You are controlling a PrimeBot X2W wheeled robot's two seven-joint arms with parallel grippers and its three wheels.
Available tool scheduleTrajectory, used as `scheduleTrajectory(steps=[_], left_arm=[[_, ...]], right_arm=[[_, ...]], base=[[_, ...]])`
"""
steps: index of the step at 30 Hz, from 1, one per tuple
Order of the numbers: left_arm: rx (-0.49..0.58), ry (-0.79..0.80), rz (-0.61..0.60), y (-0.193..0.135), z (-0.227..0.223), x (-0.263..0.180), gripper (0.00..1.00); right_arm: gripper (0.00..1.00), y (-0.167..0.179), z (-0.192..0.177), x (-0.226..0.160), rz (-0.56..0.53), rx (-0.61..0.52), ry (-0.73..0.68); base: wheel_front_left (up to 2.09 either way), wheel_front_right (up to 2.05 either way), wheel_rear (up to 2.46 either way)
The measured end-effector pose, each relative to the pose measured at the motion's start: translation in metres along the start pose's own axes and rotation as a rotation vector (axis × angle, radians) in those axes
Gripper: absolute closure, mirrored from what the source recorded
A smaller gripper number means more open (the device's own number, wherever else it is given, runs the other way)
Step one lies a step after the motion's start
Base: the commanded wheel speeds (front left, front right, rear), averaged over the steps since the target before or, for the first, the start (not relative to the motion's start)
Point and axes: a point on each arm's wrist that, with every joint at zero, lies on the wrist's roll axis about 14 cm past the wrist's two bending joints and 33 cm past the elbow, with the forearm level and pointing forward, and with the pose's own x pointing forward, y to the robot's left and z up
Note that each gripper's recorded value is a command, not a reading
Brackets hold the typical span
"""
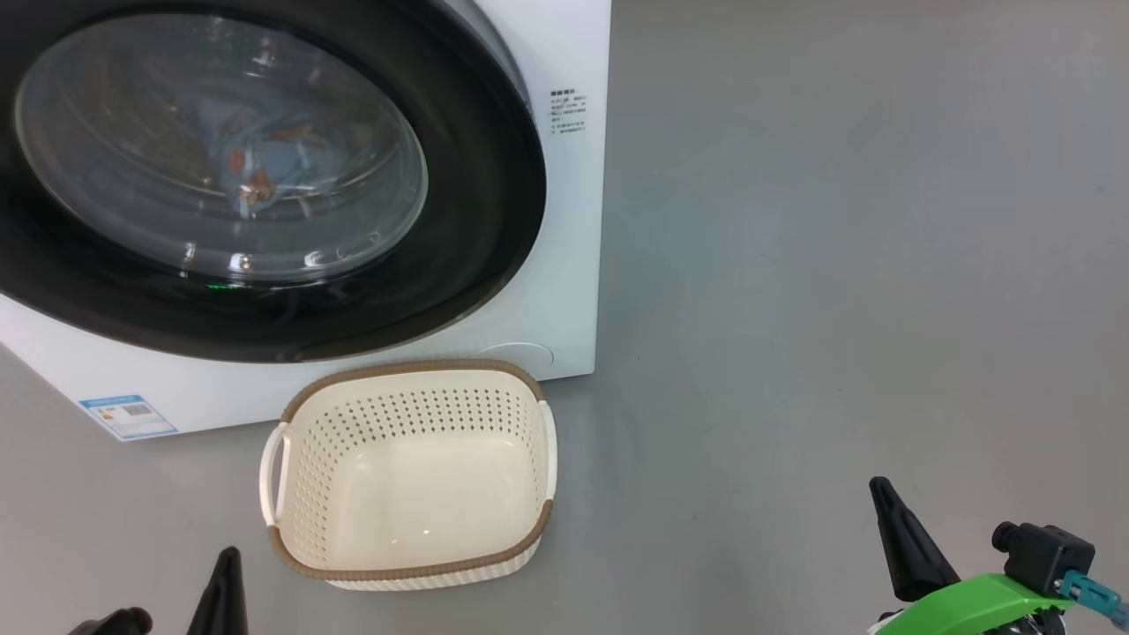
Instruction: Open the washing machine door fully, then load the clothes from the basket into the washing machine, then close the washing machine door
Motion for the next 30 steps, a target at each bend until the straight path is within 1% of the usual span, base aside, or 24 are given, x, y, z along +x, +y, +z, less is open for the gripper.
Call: scheduleTrajectory(steps=[19, 21, 30], left_arm=[[-0.181, 0.007, 0.035, 0.005, 0.002, -0.0026, 1.0], [-0.217, 0.004, 0.041, 0.0057, 0.0031, -0.0027, 1.0], [-0.308, -0.008, 0.039, 0.0031, 0.0092, 0.0004, 1.0]], right_arm=[[1.0, -0.0005, 0.0043, 0.0016, -0.028, 0.185, -0.007], [1.0, -0.0006, 0.0049, 0.0018, -0.031, 0.21, -0.007], [1.0, -0.0023, 0.009, 0.0025, -0.042, 0.298, -0.016]], base=[[0.0, 0.0, 0.0], [0.0, 0.0, 0.0], [0.0, 0.0, 0.0]])
